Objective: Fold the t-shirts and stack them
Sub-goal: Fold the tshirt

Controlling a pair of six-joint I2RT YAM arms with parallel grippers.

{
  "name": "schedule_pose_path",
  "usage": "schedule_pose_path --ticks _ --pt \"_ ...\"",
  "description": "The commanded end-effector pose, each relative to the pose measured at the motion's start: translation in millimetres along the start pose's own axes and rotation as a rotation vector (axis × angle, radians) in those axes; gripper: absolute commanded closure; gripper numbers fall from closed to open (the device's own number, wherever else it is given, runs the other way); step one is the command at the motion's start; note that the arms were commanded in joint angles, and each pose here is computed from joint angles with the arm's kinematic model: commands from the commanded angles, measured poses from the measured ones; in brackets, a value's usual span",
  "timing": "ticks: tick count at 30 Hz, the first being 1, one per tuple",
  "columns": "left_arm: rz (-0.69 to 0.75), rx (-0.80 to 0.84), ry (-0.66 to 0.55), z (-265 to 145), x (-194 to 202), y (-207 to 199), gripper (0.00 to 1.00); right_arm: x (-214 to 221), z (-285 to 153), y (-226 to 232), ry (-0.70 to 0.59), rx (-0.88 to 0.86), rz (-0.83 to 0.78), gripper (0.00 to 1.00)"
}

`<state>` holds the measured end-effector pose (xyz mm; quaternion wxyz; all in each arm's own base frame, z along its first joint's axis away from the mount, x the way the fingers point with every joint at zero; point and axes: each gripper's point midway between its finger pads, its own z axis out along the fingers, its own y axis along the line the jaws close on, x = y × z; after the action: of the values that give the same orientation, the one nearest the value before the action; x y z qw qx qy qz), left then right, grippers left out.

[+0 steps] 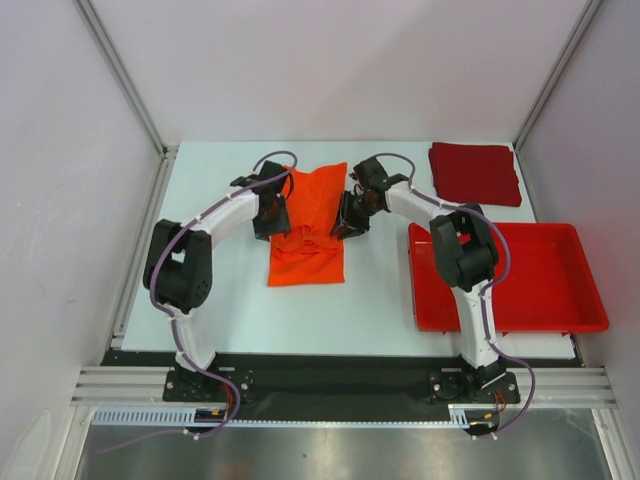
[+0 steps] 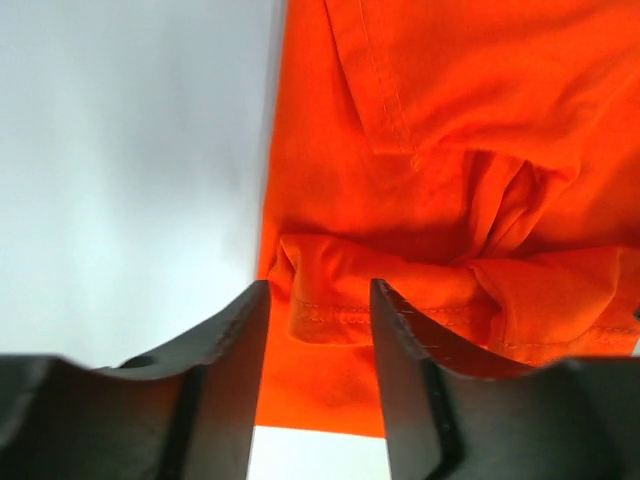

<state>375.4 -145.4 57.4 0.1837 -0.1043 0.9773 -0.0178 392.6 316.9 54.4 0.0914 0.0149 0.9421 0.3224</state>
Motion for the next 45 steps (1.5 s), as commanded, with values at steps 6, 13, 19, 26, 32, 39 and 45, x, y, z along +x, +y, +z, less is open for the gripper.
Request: schedule_pose_path --ticks 6,13,19,26,32,39,45 --pt "-0.009 0.066 -0.203 -76 -31 9 0.53 -11 -59 18 -0.093 0.137 -0.188 0.49" --pt "-0.054 0.173 -0.112 -78 42 21 0.68 45 -44 49 -0.051 0.171 -0.273 0.54" --pt "-0.115 0.183 -0.106 -72 65 30 0.69 66 -8 72 -0.148 0.249 -0.236 0.56" --pt "-0.112 0.176 -0.151 -87 63 38 0.69 56 27 52 -0.213 0.359 -0.269 0.55" --pt "-0.101 0.166 -0.154 -90 70 46 0.68 34 45 52 -0.253 0.378 -0.315 0.55" --pt "-0.098 0.181 -0.163 -94 75 48 0.68 11 42 57 -0.27 0.367 -0.304 0.55" --pt "-0.087 0.189 -0.149 -91 76 44 0.68 -9 44 49 -0.258 0.38 -0.272 0.56"
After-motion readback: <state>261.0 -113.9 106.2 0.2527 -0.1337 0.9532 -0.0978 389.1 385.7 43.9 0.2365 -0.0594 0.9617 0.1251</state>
